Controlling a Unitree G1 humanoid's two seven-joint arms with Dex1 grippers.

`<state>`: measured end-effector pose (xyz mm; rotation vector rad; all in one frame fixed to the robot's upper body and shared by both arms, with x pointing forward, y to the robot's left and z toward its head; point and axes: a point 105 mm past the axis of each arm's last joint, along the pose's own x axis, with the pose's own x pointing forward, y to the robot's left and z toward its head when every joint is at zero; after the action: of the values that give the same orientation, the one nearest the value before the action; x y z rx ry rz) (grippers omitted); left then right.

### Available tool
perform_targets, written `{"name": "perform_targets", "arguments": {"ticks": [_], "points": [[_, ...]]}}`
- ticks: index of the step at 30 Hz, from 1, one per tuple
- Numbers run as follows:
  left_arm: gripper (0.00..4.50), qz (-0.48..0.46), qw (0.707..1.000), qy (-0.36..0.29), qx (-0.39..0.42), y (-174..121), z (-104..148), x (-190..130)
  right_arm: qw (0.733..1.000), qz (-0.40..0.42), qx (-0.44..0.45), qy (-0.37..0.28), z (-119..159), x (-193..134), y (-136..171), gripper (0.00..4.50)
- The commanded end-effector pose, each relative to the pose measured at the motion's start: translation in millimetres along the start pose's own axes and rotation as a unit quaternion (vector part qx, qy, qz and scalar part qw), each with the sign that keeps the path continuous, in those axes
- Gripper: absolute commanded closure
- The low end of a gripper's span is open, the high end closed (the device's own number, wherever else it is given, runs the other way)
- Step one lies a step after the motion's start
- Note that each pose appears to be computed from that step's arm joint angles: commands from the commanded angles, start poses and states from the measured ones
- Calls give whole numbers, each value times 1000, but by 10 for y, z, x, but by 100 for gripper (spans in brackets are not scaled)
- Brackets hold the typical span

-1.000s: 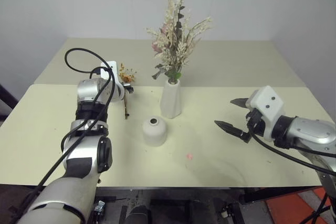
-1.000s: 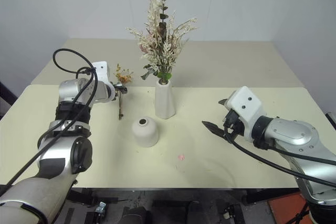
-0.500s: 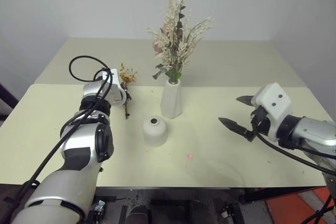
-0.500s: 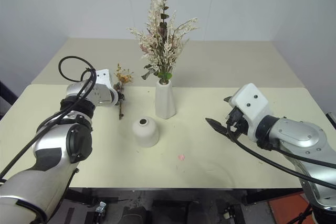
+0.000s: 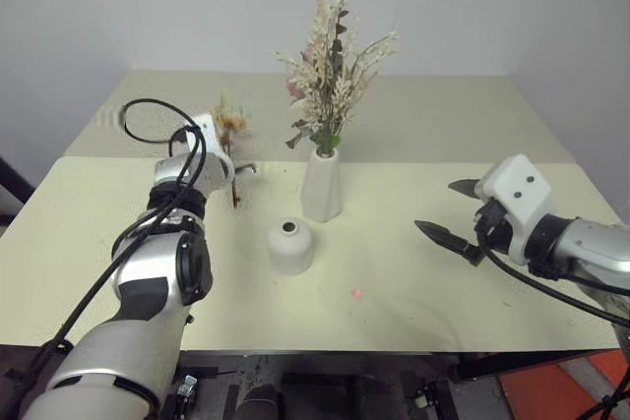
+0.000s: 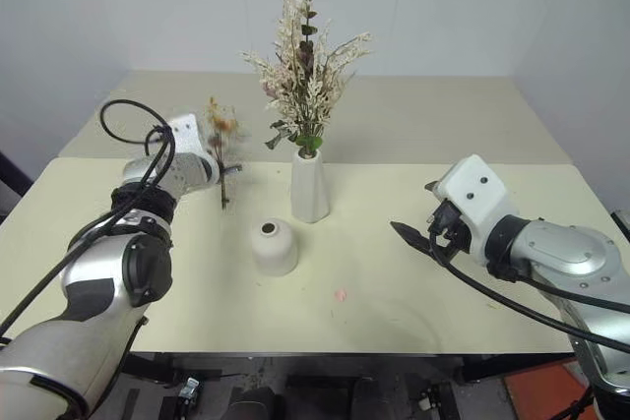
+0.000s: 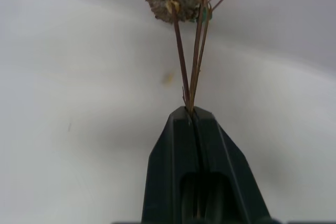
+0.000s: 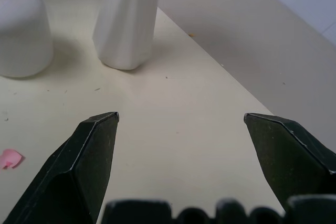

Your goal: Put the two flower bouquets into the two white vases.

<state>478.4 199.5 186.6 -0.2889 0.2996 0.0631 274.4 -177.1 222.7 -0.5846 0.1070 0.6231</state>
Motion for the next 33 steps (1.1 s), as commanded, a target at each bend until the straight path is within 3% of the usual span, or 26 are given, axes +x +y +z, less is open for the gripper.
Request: {"name": "perform_targets", "arguments": {"ticks": [1,4,7,11,21,26,33], "points": [[449,-129,963,-232,-37,-125,798,-386,1000,-11,-23,-15,99,-81,-54,0],[449,-316,880,-327,-141,-130,1009,-991,1000,-4,-24,-18,99,-91,-26,0],[449,-470,797,-350,-145,-161,855,-1553,1000,11,-18,-21,76,-93,33,0],[449,-556,756,-313,-146,-270,660,-1785,998,47,-1,-45,120,-136,125,0],[449,-650,718,-228,-101,-620,408,-1811,991,95,5,-92,240,-259,289,0],[449,-668,701,-224,-106,-656,327,-1782,991,96,6,-94,244,-267,322,0],[449,-653,730,-187,-77,-643,147,-1594,993,86,-1,-84,216,-243,317,0]]}}
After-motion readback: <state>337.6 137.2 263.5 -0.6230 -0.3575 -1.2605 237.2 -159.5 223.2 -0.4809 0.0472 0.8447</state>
